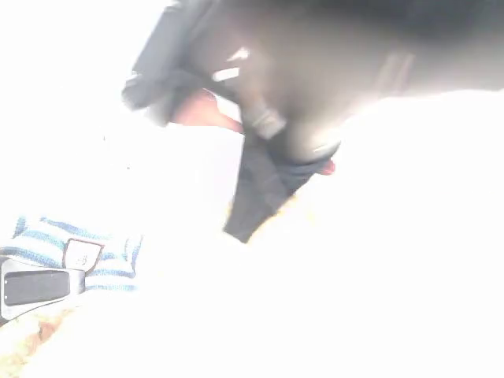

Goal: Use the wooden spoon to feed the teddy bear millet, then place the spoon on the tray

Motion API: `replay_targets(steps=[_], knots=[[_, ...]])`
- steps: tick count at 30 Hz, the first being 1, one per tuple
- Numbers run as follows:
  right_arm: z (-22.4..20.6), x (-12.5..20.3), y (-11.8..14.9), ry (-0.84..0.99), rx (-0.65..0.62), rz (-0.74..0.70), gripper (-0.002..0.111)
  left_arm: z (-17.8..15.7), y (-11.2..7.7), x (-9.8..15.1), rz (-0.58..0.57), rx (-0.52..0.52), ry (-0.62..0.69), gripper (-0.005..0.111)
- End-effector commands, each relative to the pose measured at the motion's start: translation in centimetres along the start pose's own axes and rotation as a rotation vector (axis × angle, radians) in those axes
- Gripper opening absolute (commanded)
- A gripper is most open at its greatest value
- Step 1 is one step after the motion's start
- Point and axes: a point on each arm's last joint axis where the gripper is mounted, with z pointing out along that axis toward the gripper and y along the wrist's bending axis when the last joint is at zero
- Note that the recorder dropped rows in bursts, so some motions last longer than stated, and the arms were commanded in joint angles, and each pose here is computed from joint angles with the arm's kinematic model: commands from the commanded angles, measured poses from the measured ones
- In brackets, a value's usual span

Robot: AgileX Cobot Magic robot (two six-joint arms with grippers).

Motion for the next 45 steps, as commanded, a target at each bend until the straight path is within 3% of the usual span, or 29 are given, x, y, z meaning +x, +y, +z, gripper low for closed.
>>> replay_targets(steps=[1,7,23,45], knots=[[1.4,1.3,-2.1,0.086,-0.130,0.025,0.004,-0.1,-0.3,-0.1,0.004,0.021,-0.015,0.005],[3.2,2.0,-3.7,0.138,-0.031,-0.069,0.004,-0.1,-0.3,-0.1,0.004,0.021,-0.015,0.005],[12.5,1.6,0.0,0.387,0.095,-0.420,0.004,-0.1,-0.3,-0.1,0.004,0.021,-0.015,0.005],[16.7,1.5,2.1,0.470,0.160,-0.604,0.004,-0.1,-0.3,-0.1,0.004,0.021,-0.015,0.005]])
